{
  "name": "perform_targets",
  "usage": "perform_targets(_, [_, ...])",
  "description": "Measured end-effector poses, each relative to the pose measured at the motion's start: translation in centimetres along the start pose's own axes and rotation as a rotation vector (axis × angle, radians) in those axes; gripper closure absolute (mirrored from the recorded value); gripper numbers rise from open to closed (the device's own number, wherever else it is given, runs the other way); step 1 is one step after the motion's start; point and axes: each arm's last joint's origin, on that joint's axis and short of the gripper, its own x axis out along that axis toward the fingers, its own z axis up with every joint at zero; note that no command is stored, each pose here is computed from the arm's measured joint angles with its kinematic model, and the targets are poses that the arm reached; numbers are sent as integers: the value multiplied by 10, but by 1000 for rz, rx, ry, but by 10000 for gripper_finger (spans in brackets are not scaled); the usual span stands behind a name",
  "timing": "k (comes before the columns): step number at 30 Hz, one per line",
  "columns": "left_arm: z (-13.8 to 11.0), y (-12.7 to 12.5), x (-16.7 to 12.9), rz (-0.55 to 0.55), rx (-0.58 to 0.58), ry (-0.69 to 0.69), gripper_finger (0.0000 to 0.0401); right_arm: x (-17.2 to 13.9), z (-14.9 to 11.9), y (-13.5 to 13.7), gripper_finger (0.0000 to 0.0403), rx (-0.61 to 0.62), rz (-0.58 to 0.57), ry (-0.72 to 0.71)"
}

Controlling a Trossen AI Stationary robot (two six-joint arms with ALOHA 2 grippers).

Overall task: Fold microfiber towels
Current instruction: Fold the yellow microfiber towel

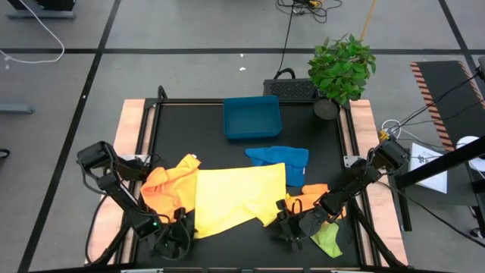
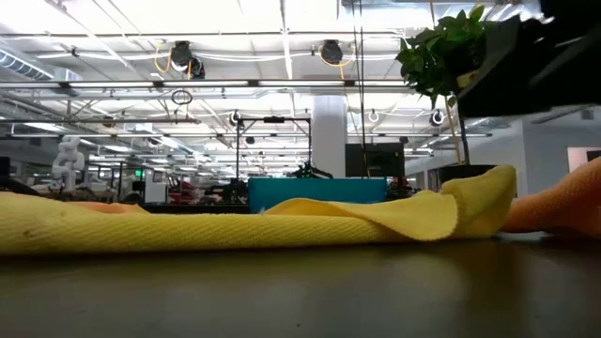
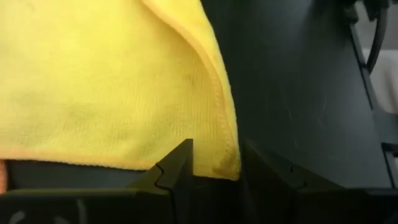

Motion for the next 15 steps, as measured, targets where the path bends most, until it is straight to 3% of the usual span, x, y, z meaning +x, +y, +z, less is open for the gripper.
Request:
perform_targets(7, [0, -6, 5, -73, 31, 9, 263, 0, -3, 0, 252, -5, -3, 25])
perform_targets(15, [0, -6, 5, -73, 57, 11, 276, 2, -5, 5, 252, -74, 4, 61])
